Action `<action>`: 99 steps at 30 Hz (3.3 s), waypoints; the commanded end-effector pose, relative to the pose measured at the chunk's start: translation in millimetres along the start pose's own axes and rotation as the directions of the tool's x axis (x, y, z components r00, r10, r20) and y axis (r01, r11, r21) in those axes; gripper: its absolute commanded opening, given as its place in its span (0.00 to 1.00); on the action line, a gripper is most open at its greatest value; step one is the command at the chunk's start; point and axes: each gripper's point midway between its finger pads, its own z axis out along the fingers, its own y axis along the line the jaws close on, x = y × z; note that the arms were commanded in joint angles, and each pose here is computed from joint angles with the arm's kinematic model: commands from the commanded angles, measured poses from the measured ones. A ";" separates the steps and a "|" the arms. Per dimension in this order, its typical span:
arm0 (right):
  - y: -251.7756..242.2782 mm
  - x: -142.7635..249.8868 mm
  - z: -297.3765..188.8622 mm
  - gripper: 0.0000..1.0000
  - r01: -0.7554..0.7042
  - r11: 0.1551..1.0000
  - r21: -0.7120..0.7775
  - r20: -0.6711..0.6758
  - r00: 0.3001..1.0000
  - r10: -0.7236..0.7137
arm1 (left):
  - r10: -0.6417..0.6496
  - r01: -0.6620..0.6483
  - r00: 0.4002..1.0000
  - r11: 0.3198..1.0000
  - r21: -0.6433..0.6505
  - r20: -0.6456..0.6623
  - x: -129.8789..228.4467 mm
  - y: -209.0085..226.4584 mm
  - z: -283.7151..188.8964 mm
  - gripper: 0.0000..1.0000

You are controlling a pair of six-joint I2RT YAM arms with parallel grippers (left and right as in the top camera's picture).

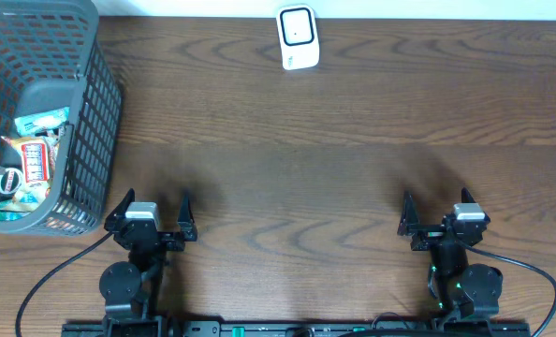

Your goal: Scan the item barcode

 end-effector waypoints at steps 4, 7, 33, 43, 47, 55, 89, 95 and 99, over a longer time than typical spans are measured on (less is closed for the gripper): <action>3.1 1.1 -0.1 0.99 0.012 1.000 -0.013 -0.003 1.000 -0.012 | 0.009 -0.008 0.999 1.000 0.011 -0.038 16.1 -1.0 1.9 0.98; 3.1 1.1 -0.1 0.99 0.012 1.000 -0.013 -0.003 1.000 -0.012 | 0.009 -0.008 0.999 1.000 0.011 -0.038 16.1 -1.0 1.9 0.98; 3.1 1.1 -0.1 0.99 0.012 1.000 -0.013 -0.003 1.000 -0.012 | -0.270 0.294 0.956 0.881 0.370 -0.117 6.1 -66.0 -11.4 0.98; 3.1 1.1 -0.1 0.99 0.012 1.000 -0.013 -0.003 1.000 -0.012 | -0.372 0.190 0.905 0.789 0.584 0.208 -96.4 -85.8 -44.8 0.98; 3.1 1.1 -0.1 0.99 0.012 1.000 -0.013 -0.003 1.000 -0.012 | -0.369 0.078 0.854 0.788 0.610 0.367 -142.3 -88.6 -71.3 0.98; 3.1 1.1 -0.1 0.99 0.012 1.000 -0.013 -0.003 1.000 -0.012 | -0.301 0.016 0.809 0.871 0.492 0.505 -228.8 -76.0 -90.5 0.98; 3.1 1.1 -0.1 0.99 0.012 1.000 -0.013 -0.003 1.000 -0.012 | -0.310 0.096 0.829 0.899 -0.427 -0.466 -249.0 183.5 72.5 0.98; 3.1 1.1 -0.1 0.99 0.012 1.000 -0.013 -0.003 1.000 -0.012 | -0.538 0.166 0.726 0.742 -0.649 -0.429 -202.7 238.7 60.7 0.98; 3.1 1.1 -0.1 0.99 0.012 1.000 -0.013 -0.003 1.000 -0.012 | -0.592 0.170 0.661 0.717 -0.676 -0.461 -175.1 250.7 62.3 0.98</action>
